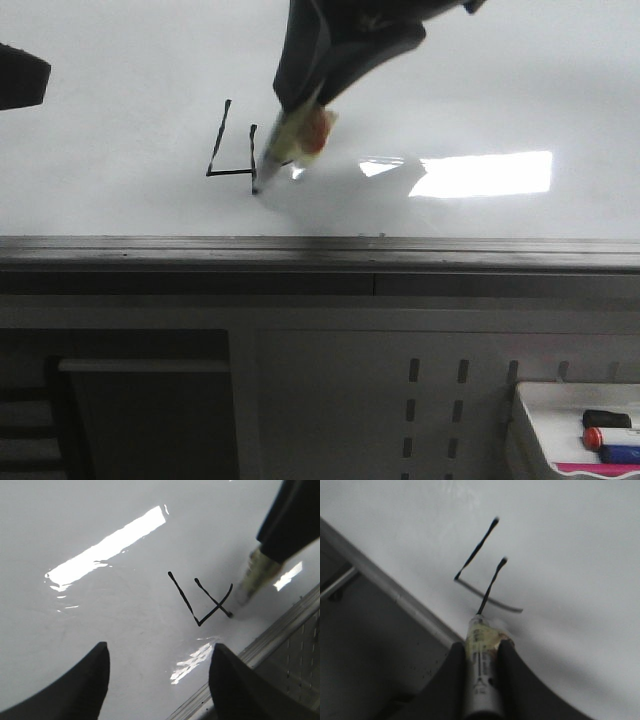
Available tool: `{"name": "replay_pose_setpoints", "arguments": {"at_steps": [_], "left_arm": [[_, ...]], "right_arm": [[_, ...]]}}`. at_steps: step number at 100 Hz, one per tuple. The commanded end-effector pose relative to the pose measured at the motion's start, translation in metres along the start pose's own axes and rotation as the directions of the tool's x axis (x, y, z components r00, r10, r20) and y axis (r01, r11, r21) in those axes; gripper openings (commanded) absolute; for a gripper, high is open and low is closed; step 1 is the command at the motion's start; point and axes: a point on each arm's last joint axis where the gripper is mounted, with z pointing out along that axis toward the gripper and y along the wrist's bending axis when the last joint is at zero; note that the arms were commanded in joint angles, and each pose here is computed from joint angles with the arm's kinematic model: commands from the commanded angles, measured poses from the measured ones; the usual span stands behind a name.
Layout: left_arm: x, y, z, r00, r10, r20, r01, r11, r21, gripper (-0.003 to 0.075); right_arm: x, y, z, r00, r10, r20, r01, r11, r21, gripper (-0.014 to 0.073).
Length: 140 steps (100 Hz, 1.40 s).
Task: Write number 4 on whiteboard
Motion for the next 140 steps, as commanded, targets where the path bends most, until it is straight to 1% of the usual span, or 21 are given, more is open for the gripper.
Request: {"name": "replay_pose_setpoints", "arguments": {"at_steps": [1, 11, 19, 26, 35, 48, 64, 73, 78, 83, 88, 90, 95, 98, 118, 125, 129, 130, 132, 137, 140], "left_arm": [[-0.016, 0.003, -0.002, 0.995, -0.028, 0.1, 0.029, 1.0, -0.007, 0.0405], [-0.016, 0.003, -0.002, 0.995, -0.024, 0.099, 0.025, 1.0, -0.006, 0.0405], [-0.016, 0.001, -0.002, 0.995, 0.022, 0.102, -0.023, 1.0, 0.011, 0.0406], [-0.016, -0.008, 0.001, 0.991, 0.081, 0.107, -0.088, 0.994, 0.062, 0.0406], [-0.017, -0.024, 0.008, 0.985, 0.113, 0.128, -0.133, 0.978, 0.159, 0.0406], [-0.015, -0.044, 0.022, 0.986, 0.105, 0.131, -0.137, 0.954, 0.266, 0.0405], [-0.007, -0.05, 0.034, 0.991, 0.094, 0.1, -0.12, 0.946, 0.302, 0.0405], [-0.007, -0.051, 0.036, 0.99, 0.088, 0.107, -0.117, 0.943, 0.311, 0.0398], [-0.006, -0.052, 0.037, 0.991, 0.087, 0.106, -0.116, 0.942, 0.314, 0.0367], [-0.005, -0.052, 0.038, 0.991, 0.087, 0.098, -0.114, 0.941, 0.318, 0.0303], [-0.005, -0.052, 0.039, 0.991, 0.087, 0.097, -0.114, 0.941, 0.318, 0.019], [-0.005, -0.052, 0.039, 0.991, 0.087, 0.097, -0.114, 0.941, 0.318, 0.0158], [-0.005, -0.052, 0.039, 0.991, 0.087, 0.097, -0.114, 0.941, 0.318, 0.0024], [-0.005, -0.052, 0.039, 0.991, 0.087, 0.097, -0.114, 0.941, 0.318, -0.0019], [-0.005, -0.052, 0.039, 0.993, 0.07, 0.092, -0.095, 0.944, 0.317, -0.002], [-0.004, -0.049, 0.04, 0.999, -0.013, 0.051, -0.002, 0.958, 0.286, -0.002], [-0.002, -0.045, 0.041, 0.996, -0.082, 0.017, 0.075, 0.965, 0.253, -0.002], [-0.002, -0.044, 0.041, 0.996, -0.093, 0.01, 0.088, 0.965, 0.245, -0.002], [-0.001, -0.043, 0.041, 0.992, -0.123, -0.007, 0.121, 0.966, 0.23, -0.002], [0.002, -0.038, 0.043, 0.982, -0.185, -0.047, 0.19, 0.964, 0.187, -0.002], [0.002, -0.035, 0.044, 0.973, -0.221, -0.07, 0.23, 0.96, 0.158, -0.002]], "right_arm": [[-0.006, 0.006, -0.014, 0.998, -0.019, 0.056, 0.019, 1.0, -0.013, -0.0064], [-0.007, 0.007, -0.014, 0.996, -0.019, 0.083, 0.021, 1.0, -0.017, -0.0064], [-0.01, 0.01, -0.025, 0.993, -0.018, 0.12, 0.021, 0.999, -0.027, -0.0064], [-0.012, 0.018, -0.037, 0.988, -0.045, 0.145, 0.052, 0.998, -0.043, -0.0064], [-0.012, 0.032, -0.046, 0.983, -0.077, 0.165, 0.09, 0.993, -0.076, -0.0064], [-0.008, 0.048, -0.05, 0.982, -0.11, 0.152, 0.128, 0.985, -0.116, -0.0064], [-0.005, 0.061, -0.052, 0.981, -0.136, 0.14, 0.157, 0.977, -0.147, -0.0064], [-0.005, 0.064, -0.052, 0.98, -0.14, 0.138, 0.161, 0.975, -0.155, -0.0064], [-0.005, 0.065, -0.052, 0.982, -0.132, 0.137, 0.154, 0.975, -0.163, -0.0064], [-0.005, 0.065, -0.052, 0.983, -0.126, 0.136, 0.149, 0.975, -0.167, -0.0064], [-0.004, 0.065, -0.052, 0.983, -0.127, 0.134, 0.149, 0.975, -0.168, -0.0064], [-0.004, 0.065, -0.052, 0.983, -0.127, 0.134, 0.149, 0.975, -0.168, -0.0064], [-0.004, 0.065, -0.052, 0.983, -0.127, 0.131, 0.149, 0.975, -0.168, -0.0064], [-0.004, 0.065, -0.052, 0.983, -0.128, 0.13, 0.149, 0.975, -0.168, -0.0064], [-0.005, 0.065, -0.052, 0.982, -0.124, 0.14, 0.147, 0.975, -0.169, -0.0057], [-0.005, 0.065, -0.052, 0.982, -0.123, 0.144, 0.147, 0.975, -0.169, 0.0023], [-0.007, 0.064, -0.054, 0.981, -0.124, 0.151, 0.149, 0.975, -0.164, 0.0115], [-0.007, 0.064, -0.053, 0.981, -0.123, 0.151, 0.147, 0.976, -0.163, 0.0151], [-0.008, 0.063, -0.054, 0.981, -0.121, 0.153, 0.146, 0.976, -0.161, 0.0187], [-0.011, 0.06, -0.056, 0.98, -0.116, 0.162, 0.14, 0.978, -0.152, 0.0328], [-0.014, 0.057, -0.058, 0.979, -0.112, 0.168, 0.136, 0.98, -0.144, 0.0386]]}}
